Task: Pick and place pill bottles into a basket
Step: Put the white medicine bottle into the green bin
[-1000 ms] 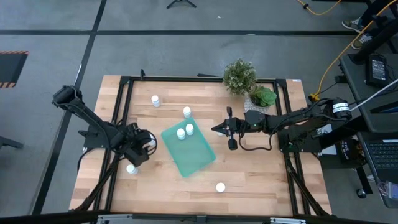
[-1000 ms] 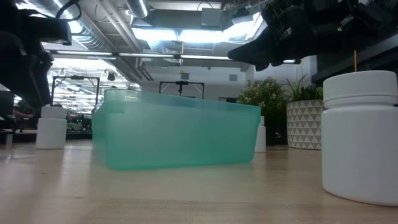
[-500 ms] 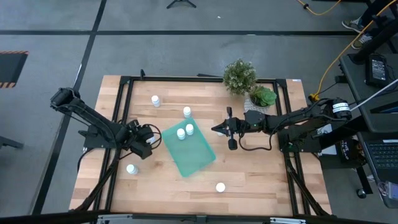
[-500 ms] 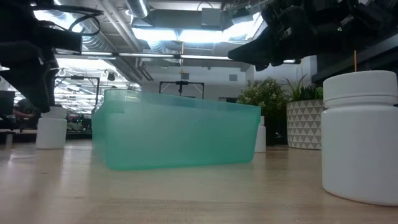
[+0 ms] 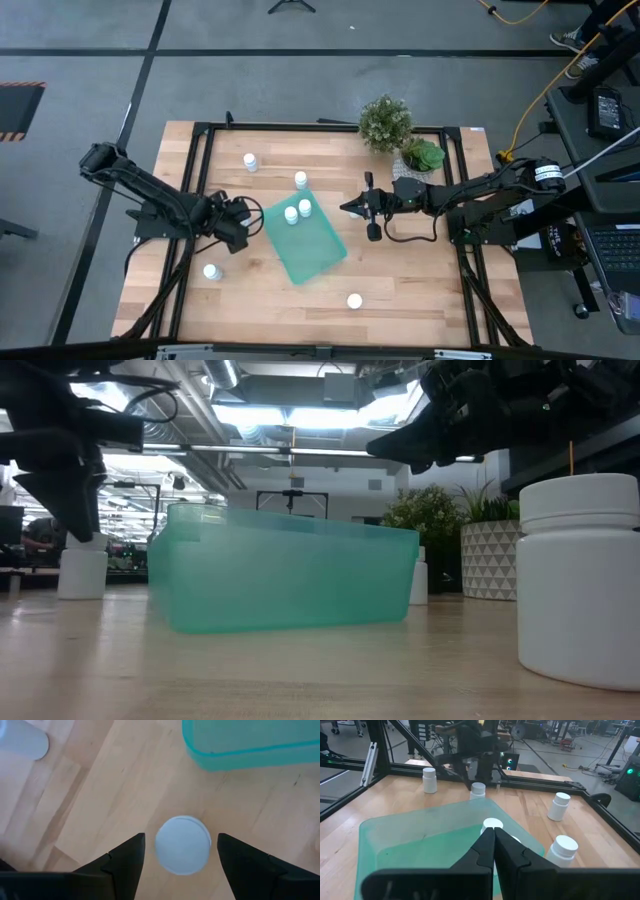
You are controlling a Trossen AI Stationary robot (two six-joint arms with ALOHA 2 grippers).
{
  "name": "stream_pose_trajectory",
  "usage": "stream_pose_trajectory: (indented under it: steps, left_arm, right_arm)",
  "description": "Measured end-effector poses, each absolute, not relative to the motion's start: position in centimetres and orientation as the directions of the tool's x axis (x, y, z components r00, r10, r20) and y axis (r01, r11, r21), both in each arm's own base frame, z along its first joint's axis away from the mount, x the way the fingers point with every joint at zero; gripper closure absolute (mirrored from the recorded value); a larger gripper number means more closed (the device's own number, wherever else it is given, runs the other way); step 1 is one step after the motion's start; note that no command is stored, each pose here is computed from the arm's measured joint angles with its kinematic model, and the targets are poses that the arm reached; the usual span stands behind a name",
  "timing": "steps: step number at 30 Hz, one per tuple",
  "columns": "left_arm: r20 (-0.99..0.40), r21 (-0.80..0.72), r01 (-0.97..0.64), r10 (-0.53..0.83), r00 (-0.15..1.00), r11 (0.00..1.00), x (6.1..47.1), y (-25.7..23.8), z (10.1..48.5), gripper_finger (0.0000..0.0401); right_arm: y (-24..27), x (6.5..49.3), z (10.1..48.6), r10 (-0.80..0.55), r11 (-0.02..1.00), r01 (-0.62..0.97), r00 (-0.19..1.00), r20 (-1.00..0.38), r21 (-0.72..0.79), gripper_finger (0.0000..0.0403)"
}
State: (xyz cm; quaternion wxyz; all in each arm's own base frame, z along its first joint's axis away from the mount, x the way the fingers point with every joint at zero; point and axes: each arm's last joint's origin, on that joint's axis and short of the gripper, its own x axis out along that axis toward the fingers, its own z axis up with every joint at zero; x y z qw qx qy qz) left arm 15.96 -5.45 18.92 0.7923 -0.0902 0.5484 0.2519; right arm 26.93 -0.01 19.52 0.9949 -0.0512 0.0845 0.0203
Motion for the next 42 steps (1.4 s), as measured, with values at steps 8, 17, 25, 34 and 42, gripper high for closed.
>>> stream_pose_trajectory:
  steps: [8, 17, 25, 34, 42]
  left_arm:
    - [-0.933, 0.104, -0.514, 0.263, 0.247, 0.852, 16.11, -5.01, 18.87, 0.0174]
    - [-0.934, 0.102, -0.510, 0.258, 0.246, 0.854, 16.13, -4.97, 18.86, 0.0180]
    - [-0.933, 0.104, -0.511, 0.262, 0.247, 0.853, 16.14, -4.97, 18.87, 0.0189]
    - [-0.932, 0.105, -0.511, 0.264, 0.249, 0.853, 16.14, -4.97, 18.87, 0.0232]
    - [-0.930, 0.116, -0.489, 0.267, 0.251, 0.864, 16.16, -4.97, 18.88, 0.0249]
  right_arm:
    - [-0.01, 26.93, 19.52, 0.032, 0.994, -0.049, 0.985, -0.170, -0.098, 0.0391]
    - [-0.01, 26.93, 19.52, 0.032, 0.994, -0.049, 0.985, -0.170, -0.098, 0.0391]
    - [-0.01, 26.93, 19.52, 0.032, 0.994, -0.049, 0.985, -0.170, -0.098, 0.0391]
    - [-0.01, 26.93, 19.51, 0.032, 0.994, -0.049, 0.985, -0.171, -0.099, 0.0391]
    - [0.00, 26.93, 19.52, 0.032, 0.994, -0.050, 0.985, -0.170, -0.100, 0.0391]
